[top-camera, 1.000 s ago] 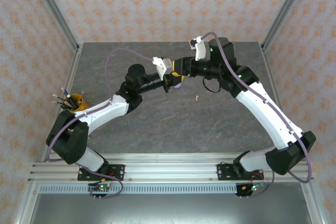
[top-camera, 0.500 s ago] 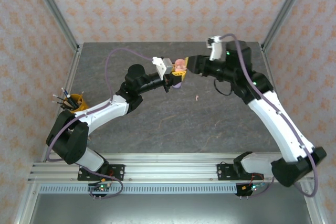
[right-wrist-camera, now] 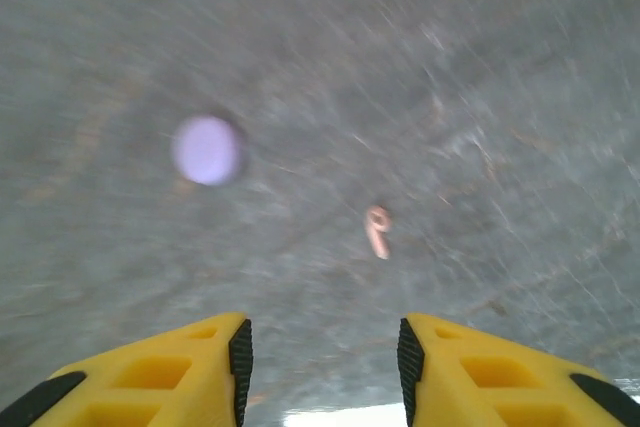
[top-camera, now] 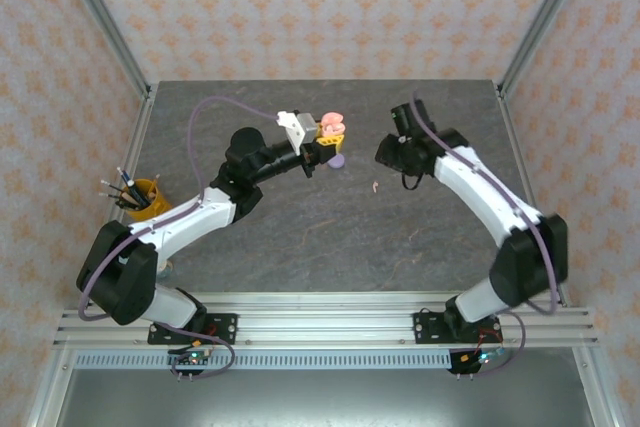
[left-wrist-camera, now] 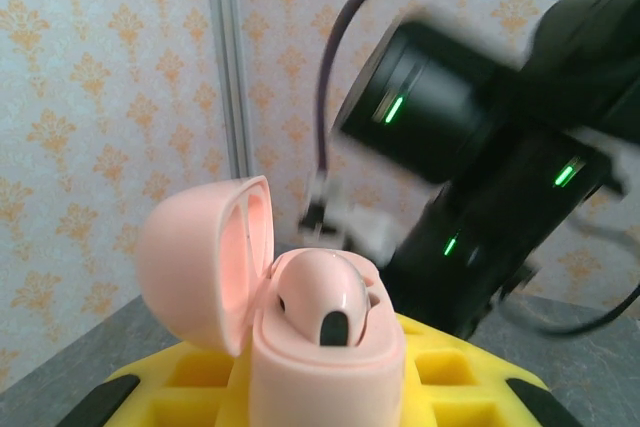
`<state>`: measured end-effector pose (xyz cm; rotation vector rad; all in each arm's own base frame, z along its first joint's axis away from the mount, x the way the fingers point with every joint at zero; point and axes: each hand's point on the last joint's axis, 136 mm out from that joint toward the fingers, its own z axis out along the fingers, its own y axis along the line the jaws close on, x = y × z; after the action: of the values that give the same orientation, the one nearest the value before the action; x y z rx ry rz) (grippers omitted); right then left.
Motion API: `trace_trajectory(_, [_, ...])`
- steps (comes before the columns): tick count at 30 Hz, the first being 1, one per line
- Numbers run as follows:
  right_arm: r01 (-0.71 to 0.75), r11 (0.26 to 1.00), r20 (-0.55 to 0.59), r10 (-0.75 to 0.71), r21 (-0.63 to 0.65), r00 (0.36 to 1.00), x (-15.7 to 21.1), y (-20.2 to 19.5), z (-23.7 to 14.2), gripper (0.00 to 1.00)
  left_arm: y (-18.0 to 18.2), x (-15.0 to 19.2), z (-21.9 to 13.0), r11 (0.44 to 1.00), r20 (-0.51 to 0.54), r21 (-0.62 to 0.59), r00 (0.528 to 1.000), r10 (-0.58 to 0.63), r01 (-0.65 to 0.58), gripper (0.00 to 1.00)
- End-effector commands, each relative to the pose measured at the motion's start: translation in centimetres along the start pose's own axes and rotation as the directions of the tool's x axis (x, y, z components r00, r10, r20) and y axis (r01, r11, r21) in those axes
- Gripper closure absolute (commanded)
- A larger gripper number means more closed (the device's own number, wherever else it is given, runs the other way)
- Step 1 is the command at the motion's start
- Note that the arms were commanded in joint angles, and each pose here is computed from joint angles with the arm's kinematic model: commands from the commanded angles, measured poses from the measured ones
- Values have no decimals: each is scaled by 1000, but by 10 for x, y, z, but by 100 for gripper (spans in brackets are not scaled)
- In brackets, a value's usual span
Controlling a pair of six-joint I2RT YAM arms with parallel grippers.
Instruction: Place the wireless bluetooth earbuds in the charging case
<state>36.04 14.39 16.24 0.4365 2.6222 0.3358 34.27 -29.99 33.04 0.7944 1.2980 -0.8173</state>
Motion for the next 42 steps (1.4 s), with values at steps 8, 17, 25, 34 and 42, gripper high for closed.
trace_trajectory(8, [-49, 984, -143, 75, 173, 987, 21, -18, 76, 60, -1, -19, -7, 999, 61, -17, 998, 36, -35, 100])
trace_trajectory(17, [-30, 981, -187, 67, 193, 980, 22, -12, 114, 62, 0, -21, -5, 999, 66, -14, 997, 30, -29, 100])
trace_trajectory(25, [-20, 976, -223, 69, 216, 972, 31, -16, 136, 62, -1, -21, -6, 999, 65, -13, 997, 33, -32, 100])
trace_trajectory(34, [-14, 975, -241, 68, 221, 968, 36, -18, 146, 66, 1, -18, -5, 999, 60, -17, 998, 30, -29, 100])
trace_trajectory(42, [-9, 978, -249, 61, 207, 967, 41, -16, 144, 67, 1, -17, -5, 999, 57, -16, 998, 28, -27, 100])
